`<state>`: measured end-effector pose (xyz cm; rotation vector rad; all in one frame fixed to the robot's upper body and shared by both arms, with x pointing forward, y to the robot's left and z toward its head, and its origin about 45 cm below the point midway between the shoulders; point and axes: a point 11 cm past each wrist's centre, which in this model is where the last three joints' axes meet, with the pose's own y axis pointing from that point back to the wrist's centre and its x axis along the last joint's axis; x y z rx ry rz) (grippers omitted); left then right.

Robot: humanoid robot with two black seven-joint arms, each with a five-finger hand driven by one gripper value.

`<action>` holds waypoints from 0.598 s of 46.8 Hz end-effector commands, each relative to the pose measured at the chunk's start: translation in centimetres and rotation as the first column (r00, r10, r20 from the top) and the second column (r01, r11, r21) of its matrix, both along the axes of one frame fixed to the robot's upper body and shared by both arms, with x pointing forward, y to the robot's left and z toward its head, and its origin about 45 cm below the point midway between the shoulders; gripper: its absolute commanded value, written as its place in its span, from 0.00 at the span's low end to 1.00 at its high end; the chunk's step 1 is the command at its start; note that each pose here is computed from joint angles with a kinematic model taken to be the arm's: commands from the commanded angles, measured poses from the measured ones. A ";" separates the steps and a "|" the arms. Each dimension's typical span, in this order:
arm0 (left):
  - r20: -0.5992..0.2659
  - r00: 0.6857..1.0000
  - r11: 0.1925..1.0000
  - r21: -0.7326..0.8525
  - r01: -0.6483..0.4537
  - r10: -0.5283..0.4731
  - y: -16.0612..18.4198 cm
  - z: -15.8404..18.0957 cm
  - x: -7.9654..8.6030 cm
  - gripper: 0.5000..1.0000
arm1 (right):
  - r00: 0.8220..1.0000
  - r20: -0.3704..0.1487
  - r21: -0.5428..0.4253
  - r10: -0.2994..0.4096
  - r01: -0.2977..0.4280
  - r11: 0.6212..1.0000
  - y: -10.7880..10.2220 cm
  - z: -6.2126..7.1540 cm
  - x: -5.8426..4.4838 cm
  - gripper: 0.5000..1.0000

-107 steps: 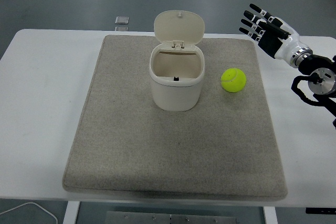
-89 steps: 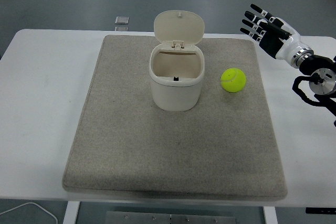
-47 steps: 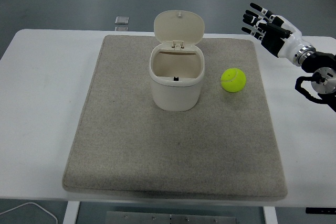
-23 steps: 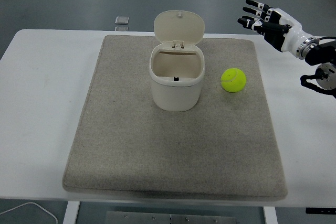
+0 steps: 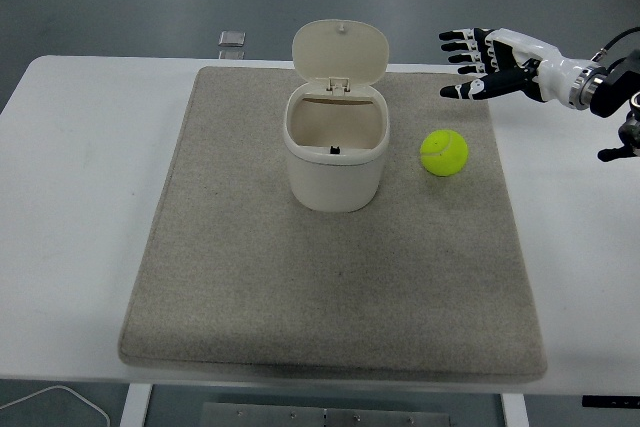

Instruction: Pick up the tennis ball and place it in the box.

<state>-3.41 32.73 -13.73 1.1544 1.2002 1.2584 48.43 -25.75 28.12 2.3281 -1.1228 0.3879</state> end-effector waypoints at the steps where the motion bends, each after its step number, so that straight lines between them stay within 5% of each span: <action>1: 0.000 1.000 1.000 0.000 0.000 0.000 0.0 0.0 0.0 0.99 | 0.999 0.015 -0.097 0.034 -0.033 0.995 -0.5 0.3 -0.1 0.86; 8: 0.000 1.000 1.000 0.000 0.000 0.000 0.0 0.0 0.0 0.99 | 0.991 0.009 -0.258 0.130 -0.124 0.958 -0.6 0.4 -0.5 0.86; 16: 0.000 1.000 1.000 0.000 0.000 0.000 0.0 0.0 0.0 0.99 | 0.978 0.001 -0.324 0.209 -0.197 0.925 0.5 0.9 -1.0 0.86; 28: 0.000 1.000 1.000 0.000 0.000 0.000 0.0 0.0 0.0 0.99 | 0.969 -0.006 -0.394 0.248 -0.230 0.890 1.5 -0.9 -1.5 0.86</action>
